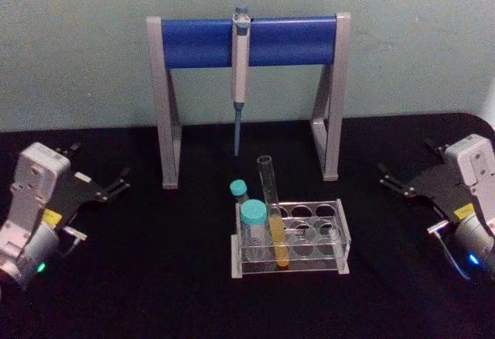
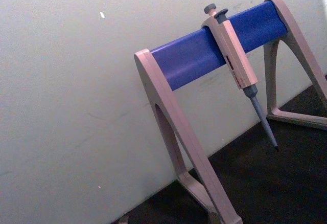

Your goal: Pick up the test tube from the test tube rack, shake it, then place it back into the test tube rack.

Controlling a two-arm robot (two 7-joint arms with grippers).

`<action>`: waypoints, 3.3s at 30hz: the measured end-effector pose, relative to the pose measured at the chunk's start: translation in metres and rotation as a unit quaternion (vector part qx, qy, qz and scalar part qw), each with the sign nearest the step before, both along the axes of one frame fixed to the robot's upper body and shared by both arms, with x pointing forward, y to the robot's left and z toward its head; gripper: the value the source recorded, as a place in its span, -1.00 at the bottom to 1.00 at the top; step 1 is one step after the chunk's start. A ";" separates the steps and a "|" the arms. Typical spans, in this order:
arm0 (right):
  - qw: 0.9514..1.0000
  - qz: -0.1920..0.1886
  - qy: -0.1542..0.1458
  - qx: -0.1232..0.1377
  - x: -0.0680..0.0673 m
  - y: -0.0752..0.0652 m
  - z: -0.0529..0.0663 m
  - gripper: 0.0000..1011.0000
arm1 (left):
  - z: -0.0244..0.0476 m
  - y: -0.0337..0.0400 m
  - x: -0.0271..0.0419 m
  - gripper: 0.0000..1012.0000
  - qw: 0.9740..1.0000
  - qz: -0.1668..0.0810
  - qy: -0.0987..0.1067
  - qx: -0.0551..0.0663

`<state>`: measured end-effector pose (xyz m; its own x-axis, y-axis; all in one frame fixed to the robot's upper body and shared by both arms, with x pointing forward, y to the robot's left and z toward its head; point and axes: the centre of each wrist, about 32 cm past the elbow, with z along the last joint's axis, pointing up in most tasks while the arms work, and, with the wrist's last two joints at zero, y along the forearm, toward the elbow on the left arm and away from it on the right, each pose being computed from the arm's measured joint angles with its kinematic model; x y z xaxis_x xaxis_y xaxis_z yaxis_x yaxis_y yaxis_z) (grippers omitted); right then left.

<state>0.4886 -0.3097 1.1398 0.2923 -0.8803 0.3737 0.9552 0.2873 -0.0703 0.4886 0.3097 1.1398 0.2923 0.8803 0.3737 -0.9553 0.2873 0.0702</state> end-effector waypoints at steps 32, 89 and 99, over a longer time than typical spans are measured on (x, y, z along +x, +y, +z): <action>0.997 0.048 0.033 0.045 -0.028 -0.001 0.014 0.98 | 0.0000 0.0000 0.0000 0.98 1.000 0.000 0.000 0.000; 0.927 0.317 0.170 0.108 0.028 0.060 0.057 0.98 | 0.0000 0.0000 0.0000 0.98 1.000 0.000 0.000 0.000; 0.926 0.318 0.176 0.101 0.037 0.065 0.056 0.98 | 0.0000 0.0000 0.0000 0.98 1.000 0.000 0.000 0.000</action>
<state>0.5252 -0.2446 1.1959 0.8476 -0.5306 0.0039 0.5173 0.8246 -0.2289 0.4886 0.3097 1.1398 0.2923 0.8803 0.3737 -0.9552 0.2874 0.0703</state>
